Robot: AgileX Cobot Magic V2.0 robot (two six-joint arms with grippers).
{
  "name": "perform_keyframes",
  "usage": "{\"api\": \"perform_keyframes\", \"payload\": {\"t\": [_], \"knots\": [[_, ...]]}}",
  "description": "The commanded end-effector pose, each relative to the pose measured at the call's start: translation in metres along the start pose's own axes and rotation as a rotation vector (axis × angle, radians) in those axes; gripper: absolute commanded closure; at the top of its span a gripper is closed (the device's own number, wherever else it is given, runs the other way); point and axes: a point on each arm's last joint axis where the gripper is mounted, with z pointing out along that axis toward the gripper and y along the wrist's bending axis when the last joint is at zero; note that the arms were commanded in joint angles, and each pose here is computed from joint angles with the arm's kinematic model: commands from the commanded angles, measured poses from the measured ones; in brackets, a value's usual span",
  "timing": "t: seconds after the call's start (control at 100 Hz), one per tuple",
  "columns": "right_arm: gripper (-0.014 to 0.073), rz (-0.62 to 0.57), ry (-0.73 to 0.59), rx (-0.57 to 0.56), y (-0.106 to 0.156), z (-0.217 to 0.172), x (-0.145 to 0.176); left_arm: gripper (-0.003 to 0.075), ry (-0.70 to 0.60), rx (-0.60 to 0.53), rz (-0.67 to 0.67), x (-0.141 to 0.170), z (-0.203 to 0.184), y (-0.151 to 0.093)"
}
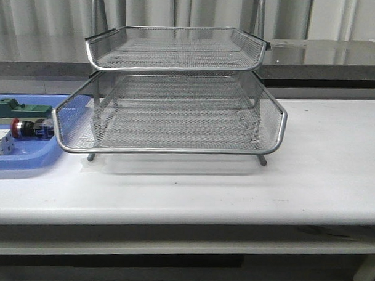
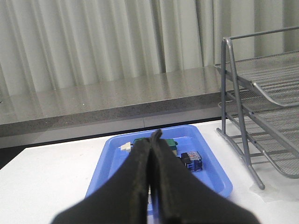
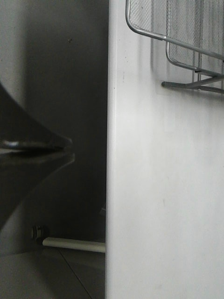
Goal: Place button on rack with both arms
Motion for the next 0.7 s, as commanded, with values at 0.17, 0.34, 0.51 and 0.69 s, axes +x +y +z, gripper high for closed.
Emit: {"api": "perform_keyframes", "payload": {"t": [0.17, 0.34, 0.51, 0.69], "knots": [[0.0666, -0.003, -0.085, 0.014, -0.001, -0.006, -0.013, 0.0741, -0.056, -0.009, -0.021, 0.009, -0.002, -0.001], [0.0666, -0.003, -0.085, 0.014, -0.001, -0.006, -0.013, 0.0741, -0.139, -0.023, -0.055, 0.0, -0.003, 0.001], [0.0666, -0.003, -0.085, 0.014, -0.001, -0.006, -0.013, 0.0741, -0.116, -0.022, -0.173, -0.019, -0.003, 0.004], [0.0666, -0.003, -0.085, 0.014, -0.001, -0.006, -0.013, 0.0741, -0.037, 0.009, -0.222, -0.063, 0.006, 0.007]]}}
